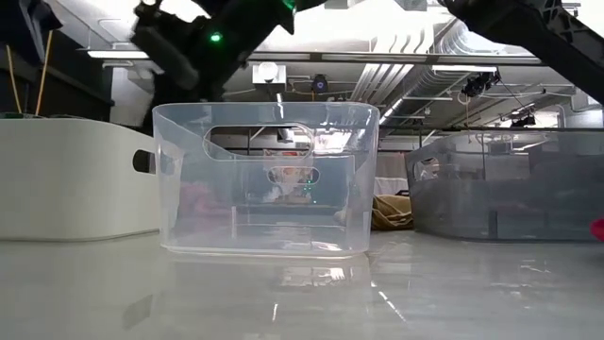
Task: Sort spices by type
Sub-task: Put the bottom right yellow seasoning bottle into the black bin
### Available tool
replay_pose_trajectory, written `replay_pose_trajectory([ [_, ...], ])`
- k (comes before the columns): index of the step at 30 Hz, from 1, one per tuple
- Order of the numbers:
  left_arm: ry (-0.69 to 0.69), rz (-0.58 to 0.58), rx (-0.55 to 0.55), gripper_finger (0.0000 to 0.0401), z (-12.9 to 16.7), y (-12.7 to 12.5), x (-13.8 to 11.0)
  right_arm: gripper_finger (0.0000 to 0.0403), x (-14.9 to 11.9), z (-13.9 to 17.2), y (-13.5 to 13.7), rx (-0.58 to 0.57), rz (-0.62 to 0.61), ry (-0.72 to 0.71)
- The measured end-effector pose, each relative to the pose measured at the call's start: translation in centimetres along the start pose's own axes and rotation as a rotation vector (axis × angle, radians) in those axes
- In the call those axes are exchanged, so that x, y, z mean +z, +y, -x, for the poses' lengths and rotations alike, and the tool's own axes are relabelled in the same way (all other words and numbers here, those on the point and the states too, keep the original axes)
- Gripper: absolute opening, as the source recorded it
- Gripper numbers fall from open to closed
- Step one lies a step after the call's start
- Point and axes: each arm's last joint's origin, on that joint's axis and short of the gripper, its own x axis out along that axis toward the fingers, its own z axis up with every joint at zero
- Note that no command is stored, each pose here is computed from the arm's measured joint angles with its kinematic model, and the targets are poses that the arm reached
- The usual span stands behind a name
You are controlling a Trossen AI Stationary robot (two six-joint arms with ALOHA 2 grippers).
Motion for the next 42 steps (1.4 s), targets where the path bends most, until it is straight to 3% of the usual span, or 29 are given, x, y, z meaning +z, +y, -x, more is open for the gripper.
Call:
replay_pose_trajectory([
  [10,-0.341,0.017,0.04,0.0,1.4,1.4,1.0,0.0,0.8,7.0,-3.9,-0.035,-0.079,0.115],
  [14,-0.486,0.017,0.102,0.0,1.4,1.5,1.3,0.0,0.6,9.5,-3.9,-0.015,-0.124,0.187],
  [19,-0.658,0.162,0.144,0.0,-0.1,1.2,1.9,0.0,-0.8,12.0,-1.9,0.027,-0.168,0.391],
  [22,-0.688,0.184,0.07,0.0,-1.5,0.4,2.9,0.0,-1.7,13.0,0.6,0.044,-0.164,0.507],
  [27,-0.75,0.011,-0.261,0.0,-3.5,-1.2,5.4,0.0,-2.6,15.8,5.3,0.097,-0.155,0.641],
  [29,-0.776,-0.014,-0.309,0.0,-4.2,-1.2,6.1,0.0,-2.9,17.3,7.0,0.15,-0.226,0.649],
  [32,-0.772,0.0,-0.284,0.0,-4.9,-0.7,6.7,0.0,-4.2,21.3,8.6,0.111,-0.391,0.68],
  [38,-0.702,-0.038,-0.285,0.0,-5.7,0.0,6.6,0.0,-10.2,30.2,10.6,-0.078,-0.834,0.721],
  [42,-0.646,-0.063,-0.296,0.0,-6.2,0.3,6.4,0.0,-13.8,34.4,11.2,-0.06,-1.087,0.723],
])
